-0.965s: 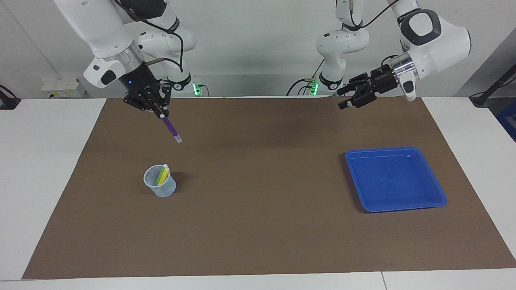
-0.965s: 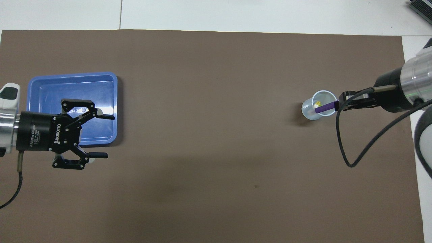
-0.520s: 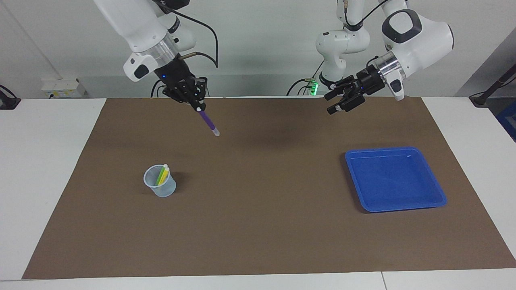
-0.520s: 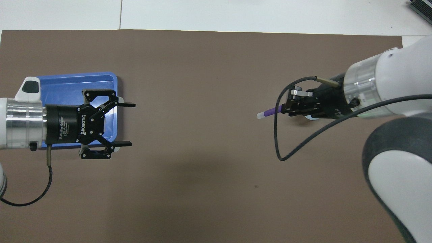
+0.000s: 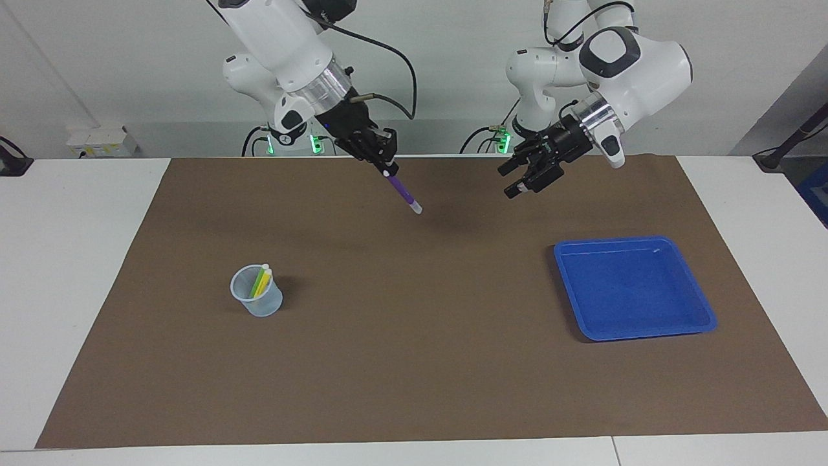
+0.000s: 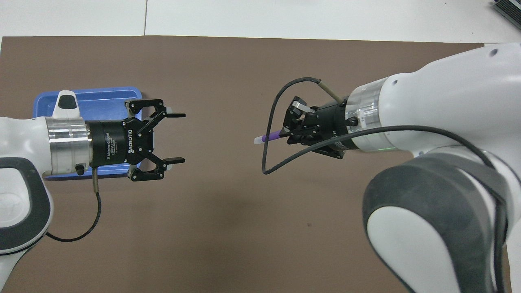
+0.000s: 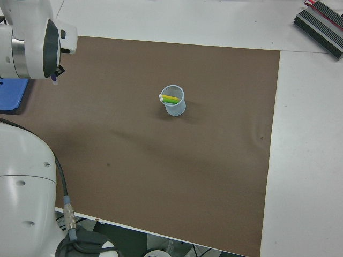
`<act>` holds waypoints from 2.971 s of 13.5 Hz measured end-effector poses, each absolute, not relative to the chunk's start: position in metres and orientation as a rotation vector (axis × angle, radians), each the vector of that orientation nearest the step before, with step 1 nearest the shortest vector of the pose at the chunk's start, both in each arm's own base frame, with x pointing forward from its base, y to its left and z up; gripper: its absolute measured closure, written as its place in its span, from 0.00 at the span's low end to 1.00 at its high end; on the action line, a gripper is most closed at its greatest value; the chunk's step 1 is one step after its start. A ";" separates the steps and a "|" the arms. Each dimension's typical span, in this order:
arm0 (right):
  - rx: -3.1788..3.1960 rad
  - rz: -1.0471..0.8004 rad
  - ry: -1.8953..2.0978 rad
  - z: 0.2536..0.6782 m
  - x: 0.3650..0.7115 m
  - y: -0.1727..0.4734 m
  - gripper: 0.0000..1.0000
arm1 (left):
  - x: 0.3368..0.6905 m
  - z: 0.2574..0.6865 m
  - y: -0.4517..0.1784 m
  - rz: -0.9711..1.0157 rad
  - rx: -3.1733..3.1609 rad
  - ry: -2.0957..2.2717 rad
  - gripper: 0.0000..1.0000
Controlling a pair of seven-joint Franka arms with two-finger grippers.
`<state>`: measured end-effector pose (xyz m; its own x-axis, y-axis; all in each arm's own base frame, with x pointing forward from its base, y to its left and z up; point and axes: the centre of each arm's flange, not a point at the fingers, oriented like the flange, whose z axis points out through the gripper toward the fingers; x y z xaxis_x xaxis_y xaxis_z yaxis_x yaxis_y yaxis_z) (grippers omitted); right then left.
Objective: Right arm passes pens to left for tray arrangement
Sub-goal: 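Carry the purple pen toward the left gripper while it approaches, then close the left gripper on the pen while the right gripper releases, then move the purple pen over the blue tray with the left gripper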
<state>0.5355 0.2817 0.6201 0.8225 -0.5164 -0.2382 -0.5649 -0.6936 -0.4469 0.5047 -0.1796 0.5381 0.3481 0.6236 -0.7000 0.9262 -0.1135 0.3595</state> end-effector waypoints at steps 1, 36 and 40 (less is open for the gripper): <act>-2.474 0.132 0.830 0.618 0.532 0.295 0.82 | 0.503 0.535 -0.194 -0.479 1.832 1.356 0.04; -2.444 0.126 0.861 0.607 0.529 0.321 0.07 | 0.489 0.510 -0.225 -0.414 2.102 1.159 0.82; -2.599 0.064 0.686 0.600 0.550 0.266 0.00 | 0.487 0.498 -0.200 -0.324 2.396 0.830 0.82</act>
<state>0.5502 0.2658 0.6005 0.8754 -0.4579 -0.1552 -0.4786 -0.7754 -0.4119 0.4865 -0.2001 0.4982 0.7773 0.4878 -0.3973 0.6279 -0.6406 0.4419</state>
